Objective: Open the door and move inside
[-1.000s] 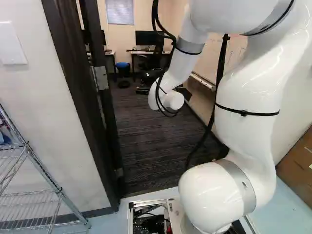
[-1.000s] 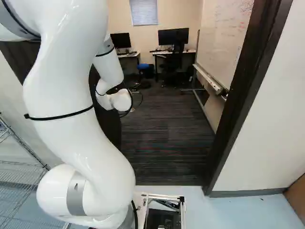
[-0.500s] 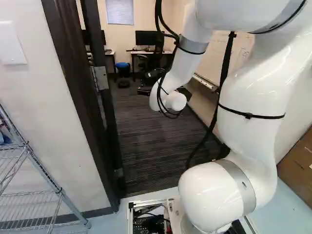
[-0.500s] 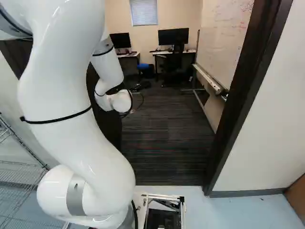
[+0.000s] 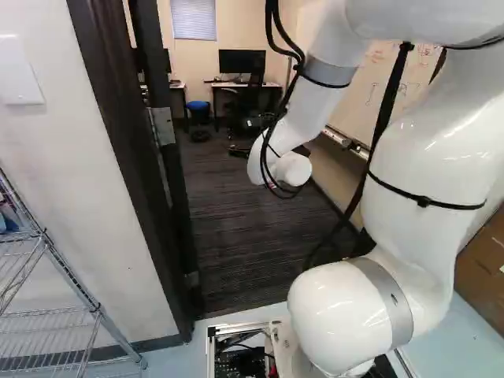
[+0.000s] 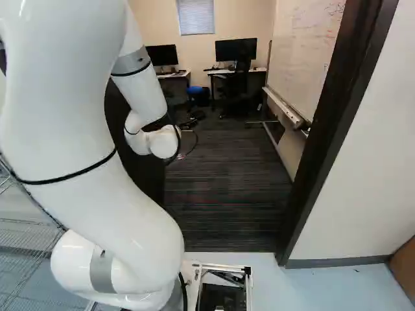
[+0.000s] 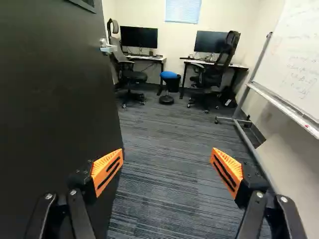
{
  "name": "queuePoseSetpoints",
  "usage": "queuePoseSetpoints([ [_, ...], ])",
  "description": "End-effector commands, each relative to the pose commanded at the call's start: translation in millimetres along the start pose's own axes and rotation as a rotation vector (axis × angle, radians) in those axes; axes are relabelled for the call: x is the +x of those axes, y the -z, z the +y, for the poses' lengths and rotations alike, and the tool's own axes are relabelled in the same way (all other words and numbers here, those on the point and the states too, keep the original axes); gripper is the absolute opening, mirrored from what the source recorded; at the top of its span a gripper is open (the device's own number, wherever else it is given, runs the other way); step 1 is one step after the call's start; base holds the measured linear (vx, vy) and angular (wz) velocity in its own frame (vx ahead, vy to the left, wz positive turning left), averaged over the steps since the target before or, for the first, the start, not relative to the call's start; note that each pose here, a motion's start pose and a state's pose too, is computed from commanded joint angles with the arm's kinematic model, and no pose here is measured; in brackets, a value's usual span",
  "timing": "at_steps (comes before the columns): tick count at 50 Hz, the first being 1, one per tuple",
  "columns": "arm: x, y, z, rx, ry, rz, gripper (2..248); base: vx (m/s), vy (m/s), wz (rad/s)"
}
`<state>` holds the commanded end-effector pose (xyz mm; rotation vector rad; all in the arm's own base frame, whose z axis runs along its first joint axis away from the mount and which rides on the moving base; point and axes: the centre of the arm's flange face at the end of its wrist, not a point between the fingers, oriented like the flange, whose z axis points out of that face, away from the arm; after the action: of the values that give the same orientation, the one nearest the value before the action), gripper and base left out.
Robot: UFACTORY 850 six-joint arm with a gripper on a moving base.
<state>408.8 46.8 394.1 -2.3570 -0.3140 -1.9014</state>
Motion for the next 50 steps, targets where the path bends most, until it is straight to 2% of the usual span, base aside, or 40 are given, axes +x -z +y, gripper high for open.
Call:
queuePoseSetpoints([
  [28, -27.2, 75.0, 10.9, -0.109, -0.058, -0.065, 247, 0.000, 0.000, 0.000],
  [50, -47.6, 114.8, 13.3, -0.168, -0.092, -0.099, 247, 0.000, 0.000, 0.000],
])
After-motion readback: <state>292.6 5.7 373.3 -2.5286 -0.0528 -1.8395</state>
